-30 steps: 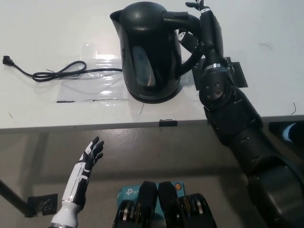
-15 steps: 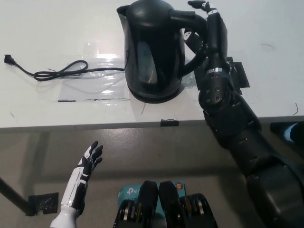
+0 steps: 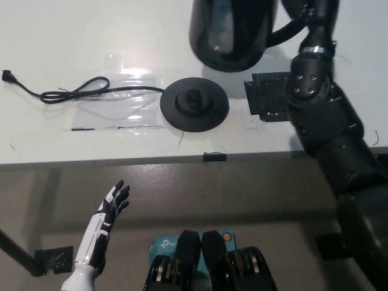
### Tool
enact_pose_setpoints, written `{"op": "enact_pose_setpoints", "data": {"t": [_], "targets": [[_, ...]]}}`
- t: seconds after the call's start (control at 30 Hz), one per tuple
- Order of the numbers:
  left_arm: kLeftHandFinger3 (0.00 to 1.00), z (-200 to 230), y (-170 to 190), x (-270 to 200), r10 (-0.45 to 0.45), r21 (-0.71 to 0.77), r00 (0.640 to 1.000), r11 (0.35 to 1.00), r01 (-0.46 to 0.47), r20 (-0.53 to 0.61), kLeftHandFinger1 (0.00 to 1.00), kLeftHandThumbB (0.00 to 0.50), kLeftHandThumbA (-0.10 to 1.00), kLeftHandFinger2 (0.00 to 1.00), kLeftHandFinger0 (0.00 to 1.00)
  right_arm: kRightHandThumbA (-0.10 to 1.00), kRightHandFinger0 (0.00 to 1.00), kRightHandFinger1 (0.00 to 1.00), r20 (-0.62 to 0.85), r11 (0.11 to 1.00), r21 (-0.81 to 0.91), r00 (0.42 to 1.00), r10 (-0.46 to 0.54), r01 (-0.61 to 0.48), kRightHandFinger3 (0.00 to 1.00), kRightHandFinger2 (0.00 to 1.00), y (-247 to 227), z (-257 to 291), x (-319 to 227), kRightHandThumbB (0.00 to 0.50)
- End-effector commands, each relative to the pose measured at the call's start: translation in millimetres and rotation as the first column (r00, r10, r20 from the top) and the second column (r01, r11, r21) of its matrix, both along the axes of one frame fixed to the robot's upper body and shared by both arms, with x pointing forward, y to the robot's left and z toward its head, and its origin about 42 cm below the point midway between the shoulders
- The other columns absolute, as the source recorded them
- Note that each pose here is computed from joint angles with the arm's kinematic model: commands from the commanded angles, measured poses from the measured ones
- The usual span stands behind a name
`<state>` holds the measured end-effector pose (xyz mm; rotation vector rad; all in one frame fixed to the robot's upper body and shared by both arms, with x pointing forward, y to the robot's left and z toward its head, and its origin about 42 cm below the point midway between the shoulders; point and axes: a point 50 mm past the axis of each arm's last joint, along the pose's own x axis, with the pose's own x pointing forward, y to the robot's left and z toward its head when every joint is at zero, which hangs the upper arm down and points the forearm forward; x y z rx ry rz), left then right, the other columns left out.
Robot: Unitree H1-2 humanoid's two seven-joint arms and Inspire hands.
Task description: Use the right hand to grab the handle of the kettle from the base and place it on the right side
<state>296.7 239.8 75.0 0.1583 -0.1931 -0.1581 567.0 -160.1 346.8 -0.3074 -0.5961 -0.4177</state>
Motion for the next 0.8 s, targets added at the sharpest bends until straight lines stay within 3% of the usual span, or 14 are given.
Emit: {"op": "enact_pose_setpoints", "data": {"t": [0.0,0.1,0.3,0.43,0.53,0.63,0.77], "targets": [[1.00,10.9,5.4,1.3,0.001,0.018,0.998,1.000,-0.002,0.056,1.00,0.500,1.00,1.00,1.00,-0.10,0.00,0.10,0.277,0.996,0.089,0.961,-0.011,-0.015,0.66,0.57,-10.0,85.6,-1.9,0.084],[1.00,11.8,6.4,3.0,0.006,0.015,0.998,1.000,-0.007,0.061,1.00,0.500,1.00,1.00,1.00,-0.10,0.00,0.00,0.269,0.996,0.081,0.962,-0.044,0.023,0.61,0.44,-26.7,87.1,0.2,0.089],[1.00,13.5,10.7,6.1,0.007,0.008,0.998,1.000,-0.007,0.065,1.00,0.500,1.00,1.00,1.00,-0.10,0.00,0.01,0.233,0.995,0.070,0.969,-0.080,0.065,0.65,0.53,-55.9,73.2,2.4,0.082],[1.00,11.9,12.8,4.1,0.018,0.006,0.998,1.000,-0.018,0.061,1.00,0.500,1.00,1.00,1.00,-0.10,0.00,0.01,0.182,0.991,0.077,0.976,-0.122,0.110,0.62,0.53,-69.5,46.8,2.2,0.091],[1.00,12.2,14.8,2.7,0.025,0.018,0.998,0.999,-0.026,0.058,1.00,0.500,1.00,1.00,1.00,-0.10,0.00,0.06,0.149,0.990,0.057,0.980,-0.134,0.127,0.65,0.60,-73.2,29.2,1.3,0.095],[1.00,11.5,15.2,0.6,0.025,0.018,0.998,1.000,-0.026,0.054,1.00,0.500,1.00,1.00,1.00,-0.10,0.00,0.08,0.074,0.989,0.063,0.988,-0.136,0.132,0.60,0.56,-80.0,1.0,0.1,0.126],[1.00,12.9,15.3,2.7,0.023,0.015,0.998,1.000,-0.024,0.056,1.00,0.500,1.00,1.00,1.00,-0.10,0.00,0.07,0.028,0.987,0.063,0.988,-0.151,0.149,0.61,0.54,-79.0,-17.4,-1.0,0.129]]}}
